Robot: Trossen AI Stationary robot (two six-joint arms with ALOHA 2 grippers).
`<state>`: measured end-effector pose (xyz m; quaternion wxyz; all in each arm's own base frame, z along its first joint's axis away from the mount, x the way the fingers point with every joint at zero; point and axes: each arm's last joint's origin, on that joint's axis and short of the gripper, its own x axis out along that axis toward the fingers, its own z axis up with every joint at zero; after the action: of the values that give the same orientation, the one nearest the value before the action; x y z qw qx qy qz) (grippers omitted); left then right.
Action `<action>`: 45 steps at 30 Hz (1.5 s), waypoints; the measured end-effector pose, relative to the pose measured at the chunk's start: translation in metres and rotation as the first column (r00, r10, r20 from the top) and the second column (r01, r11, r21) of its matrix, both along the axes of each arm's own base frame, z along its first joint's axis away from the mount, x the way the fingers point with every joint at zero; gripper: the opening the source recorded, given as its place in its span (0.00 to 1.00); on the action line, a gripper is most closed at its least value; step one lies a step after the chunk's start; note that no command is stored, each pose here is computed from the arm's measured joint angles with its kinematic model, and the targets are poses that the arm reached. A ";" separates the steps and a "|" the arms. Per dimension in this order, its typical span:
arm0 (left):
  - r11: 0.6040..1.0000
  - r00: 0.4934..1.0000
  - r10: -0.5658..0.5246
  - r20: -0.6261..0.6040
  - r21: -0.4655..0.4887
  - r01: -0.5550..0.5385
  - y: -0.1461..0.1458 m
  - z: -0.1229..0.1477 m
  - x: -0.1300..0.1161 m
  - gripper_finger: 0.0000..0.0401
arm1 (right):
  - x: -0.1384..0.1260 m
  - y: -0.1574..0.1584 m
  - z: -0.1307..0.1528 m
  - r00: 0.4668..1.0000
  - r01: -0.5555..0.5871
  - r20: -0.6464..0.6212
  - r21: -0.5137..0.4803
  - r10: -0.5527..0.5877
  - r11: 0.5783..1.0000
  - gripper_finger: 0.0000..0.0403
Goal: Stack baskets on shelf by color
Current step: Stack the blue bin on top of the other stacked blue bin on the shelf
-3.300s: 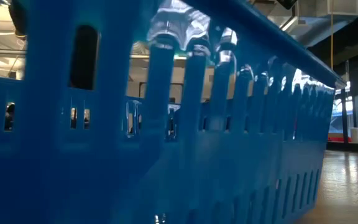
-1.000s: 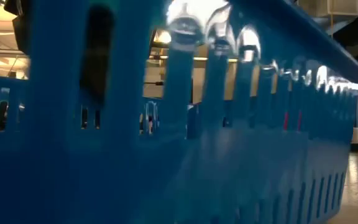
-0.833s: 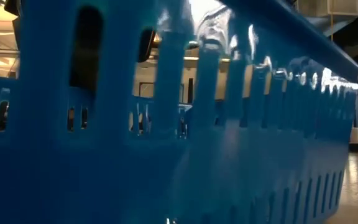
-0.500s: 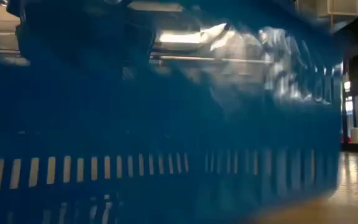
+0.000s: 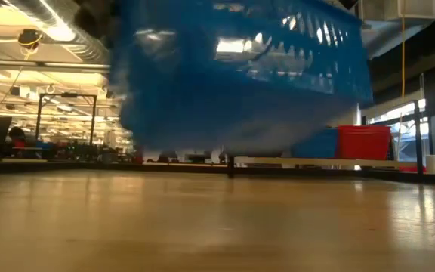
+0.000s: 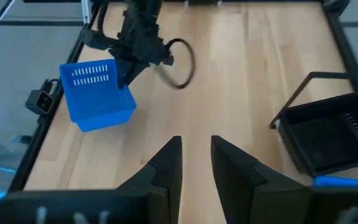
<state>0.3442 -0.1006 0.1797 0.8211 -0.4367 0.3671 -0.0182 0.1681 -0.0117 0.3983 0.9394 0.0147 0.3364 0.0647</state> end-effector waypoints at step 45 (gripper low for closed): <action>0.241 0.857 0.358 0.369 0.851 -0.467 0.145 0.198 0.020 0.00 | 0.060 -0.023 0.002 0.915 0.401 0.226 -0.392 -0.336 0.828 0.21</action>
<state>0.3644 0.0443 0.3782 0.9117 0.0186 0.1441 0.3844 0.2286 -0.0344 0.4006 0.9359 -0.1332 0.2629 -0.1929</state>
